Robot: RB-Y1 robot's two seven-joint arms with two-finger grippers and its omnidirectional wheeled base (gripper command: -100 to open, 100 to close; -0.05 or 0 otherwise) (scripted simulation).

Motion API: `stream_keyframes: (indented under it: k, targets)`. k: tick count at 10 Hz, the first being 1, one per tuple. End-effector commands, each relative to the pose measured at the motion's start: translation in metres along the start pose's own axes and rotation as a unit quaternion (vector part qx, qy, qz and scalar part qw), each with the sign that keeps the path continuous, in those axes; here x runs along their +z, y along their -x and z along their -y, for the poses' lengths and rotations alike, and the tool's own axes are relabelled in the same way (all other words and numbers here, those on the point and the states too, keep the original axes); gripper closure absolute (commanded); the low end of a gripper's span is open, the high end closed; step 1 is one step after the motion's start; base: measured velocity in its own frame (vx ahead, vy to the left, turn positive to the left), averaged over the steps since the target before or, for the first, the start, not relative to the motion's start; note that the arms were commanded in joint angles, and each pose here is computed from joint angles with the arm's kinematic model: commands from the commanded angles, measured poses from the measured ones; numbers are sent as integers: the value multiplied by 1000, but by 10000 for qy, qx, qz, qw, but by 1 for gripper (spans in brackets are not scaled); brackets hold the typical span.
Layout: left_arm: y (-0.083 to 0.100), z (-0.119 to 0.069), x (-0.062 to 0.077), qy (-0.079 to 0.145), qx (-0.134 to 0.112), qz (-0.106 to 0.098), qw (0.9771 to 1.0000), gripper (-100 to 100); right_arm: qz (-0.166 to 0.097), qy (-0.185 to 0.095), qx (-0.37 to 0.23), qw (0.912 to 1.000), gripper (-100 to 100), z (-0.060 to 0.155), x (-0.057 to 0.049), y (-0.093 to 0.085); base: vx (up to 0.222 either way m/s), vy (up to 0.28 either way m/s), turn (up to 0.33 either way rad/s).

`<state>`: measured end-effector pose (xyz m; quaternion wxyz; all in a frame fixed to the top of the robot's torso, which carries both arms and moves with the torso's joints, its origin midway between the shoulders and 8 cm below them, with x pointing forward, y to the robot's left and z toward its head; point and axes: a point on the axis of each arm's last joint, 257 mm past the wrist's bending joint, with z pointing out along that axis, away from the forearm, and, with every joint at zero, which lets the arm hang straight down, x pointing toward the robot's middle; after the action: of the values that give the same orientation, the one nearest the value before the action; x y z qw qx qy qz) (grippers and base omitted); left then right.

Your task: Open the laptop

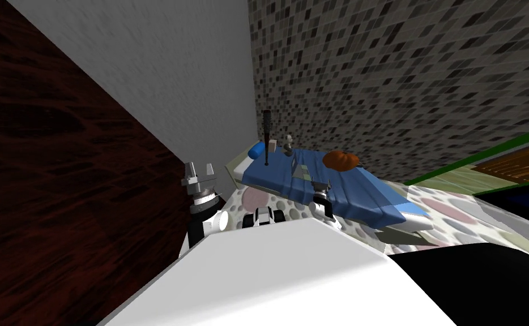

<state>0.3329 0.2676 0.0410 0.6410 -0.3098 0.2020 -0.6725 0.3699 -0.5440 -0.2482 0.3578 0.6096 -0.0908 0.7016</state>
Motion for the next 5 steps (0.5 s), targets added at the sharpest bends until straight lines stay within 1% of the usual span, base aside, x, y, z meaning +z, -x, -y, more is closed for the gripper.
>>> stream_keyframes:
  k: [1, 2, 3, 4, 5]
  targets:
    - [0, 0, 0, 0, 1, 0, 10000, 0, 148, 166, 541, 9983, -100, -2, 4, 14, -31, -7, 129]
    - [0, 0, 0, 0, 0, 0, 10000, 0, 216, 166, 649, 9975, -100, -3, 2, 20, -28, -8, 86]
    - [0, 0, 0, 0, 1, 0, 10000, 0, 215, 167, 713, 9971, -100, -3, 2, 20, -11, -5, -7]
    - [0, 0, 0, 0, 1, 0, 10000, 0, 317, 271, 993, 9942, -100, -2, 5, 30, -19, -5, 161]
    - [0, 0, 0, 0, 0, 0, 10000, 0, 337, 276, 1111, 9929, -100, -3, 4, 32, -19, -9, 93]
